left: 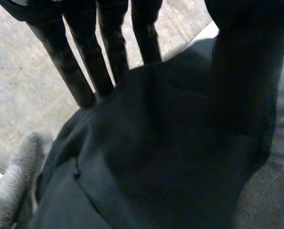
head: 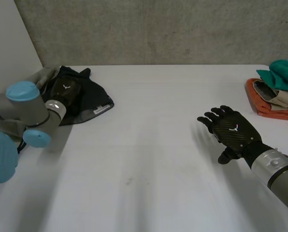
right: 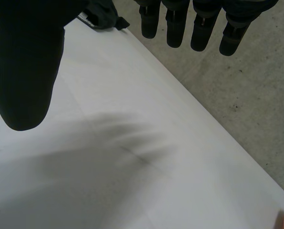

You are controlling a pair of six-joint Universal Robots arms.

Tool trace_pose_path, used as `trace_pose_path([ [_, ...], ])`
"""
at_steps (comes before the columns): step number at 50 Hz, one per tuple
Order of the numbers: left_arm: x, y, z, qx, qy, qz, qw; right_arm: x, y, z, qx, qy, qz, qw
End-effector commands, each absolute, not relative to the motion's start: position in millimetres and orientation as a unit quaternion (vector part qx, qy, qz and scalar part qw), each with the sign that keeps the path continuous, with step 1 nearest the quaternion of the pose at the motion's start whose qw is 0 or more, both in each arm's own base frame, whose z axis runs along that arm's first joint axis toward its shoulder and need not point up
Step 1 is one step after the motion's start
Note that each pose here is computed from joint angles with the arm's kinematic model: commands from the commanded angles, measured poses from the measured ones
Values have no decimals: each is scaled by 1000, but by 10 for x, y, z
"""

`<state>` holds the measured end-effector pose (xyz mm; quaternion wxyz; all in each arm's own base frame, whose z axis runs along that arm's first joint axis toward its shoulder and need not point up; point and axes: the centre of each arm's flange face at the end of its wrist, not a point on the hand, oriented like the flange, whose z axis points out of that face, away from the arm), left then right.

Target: Fold the laundry.

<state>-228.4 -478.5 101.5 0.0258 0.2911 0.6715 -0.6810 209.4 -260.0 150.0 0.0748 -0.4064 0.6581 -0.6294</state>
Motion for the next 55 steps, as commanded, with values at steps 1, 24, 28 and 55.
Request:
trace_pose_path([
  [1, -2341, -4798, 1057, 289, 667, -687, 26, 2093, -2607, 1501, -406, 657, -631, 74],
  [24, -3841, -2625, 3487, 188, 541, -752, -327, 1978, -2684, 1673, -364, 665, -652, 13],
  [28, -4122, -2408, 3184, 197, 567, -706, -375, 1927, -2709, 1724, -343, 670, -658, -11],
  [55, -3980, -2058, 2320, 322, 649, -635, -268, 1708, -2887, 2060, -304, 710, -634, -31],
])
